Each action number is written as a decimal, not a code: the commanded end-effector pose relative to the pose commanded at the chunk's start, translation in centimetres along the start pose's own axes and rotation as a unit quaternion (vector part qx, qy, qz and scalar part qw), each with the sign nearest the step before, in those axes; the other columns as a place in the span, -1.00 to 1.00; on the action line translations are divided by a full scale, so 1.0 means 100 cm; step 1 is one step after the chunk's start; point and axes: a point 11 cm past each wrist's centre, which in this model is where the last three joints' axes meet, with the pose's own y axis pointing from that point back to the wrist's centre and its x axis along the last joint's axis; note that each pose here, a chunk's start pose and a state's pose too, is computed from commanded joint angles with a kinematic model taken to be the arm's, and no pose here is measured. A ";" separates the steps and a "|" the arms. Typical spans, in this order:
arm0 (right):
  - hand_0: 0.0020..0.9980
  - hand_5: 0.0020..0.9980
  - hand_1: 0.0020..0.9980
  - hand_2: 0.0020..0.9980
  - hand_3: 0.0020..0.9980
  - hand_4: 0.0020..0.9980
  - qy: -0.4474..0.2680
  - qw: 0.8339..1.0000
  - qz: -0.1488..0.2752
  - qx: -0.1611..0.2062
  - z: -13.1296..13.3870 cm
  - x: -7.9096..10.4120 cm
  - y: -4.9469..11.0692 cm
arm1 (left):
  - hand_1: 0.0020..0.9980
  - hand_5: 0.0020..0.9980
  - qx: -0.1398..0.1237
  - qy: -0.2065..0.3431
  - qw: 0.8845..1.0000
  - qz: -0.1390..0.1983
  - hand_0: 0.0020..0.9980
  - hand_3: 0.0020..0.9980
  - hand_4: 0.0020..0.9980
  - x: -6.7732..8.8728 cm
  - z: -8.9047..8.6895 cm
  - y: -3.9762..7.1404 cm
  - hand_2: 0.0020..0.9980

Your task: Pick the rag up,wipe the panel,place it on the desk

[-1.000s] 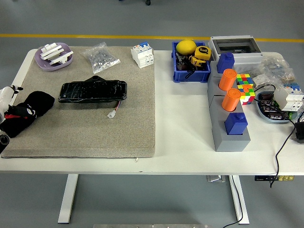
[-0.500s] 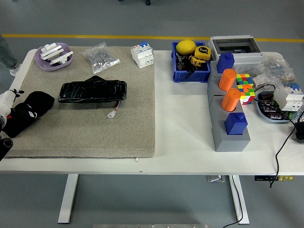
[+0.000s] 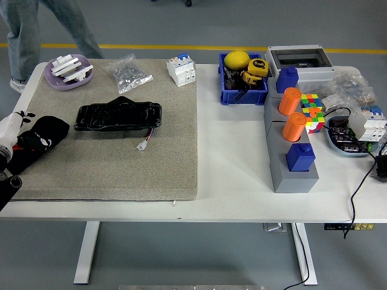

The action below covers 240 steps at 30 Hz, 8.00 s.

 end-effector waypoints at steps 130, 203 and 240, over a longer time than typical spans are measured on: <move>0.41 0.11 0.39 0.39 0.27 1.00 -0.035 0.999 0.006 0.020 -0.002 0.008 0.000 | -0.67 -1.00 -0.048 0.076 0.996 0.020 -0.36 -0.10 -0.28 -0.018 0.050 0.025 -0.08; 0.41 0.11 0.39 0.39 0.27 1.00 -0.029 0.999 0.013 0.017 -0.007 0.015 0.002 | -0.69 -1.00 -0.214 -0.017 0.976 -0.041 -0.36 -0.07 -0.28 -0.096 0.174 0.091 -0.07; 0.41 0.11 0.39 0.39 0.28 1.00 -0.025 0.999 0.013 0.014 -0.006 0.015 0.002 | -0.69 -1.00 -0.180 -0.030 0.983 -0.014 -0.36 -0.06 -0.24 -0.078 0.151 0.071 -0.07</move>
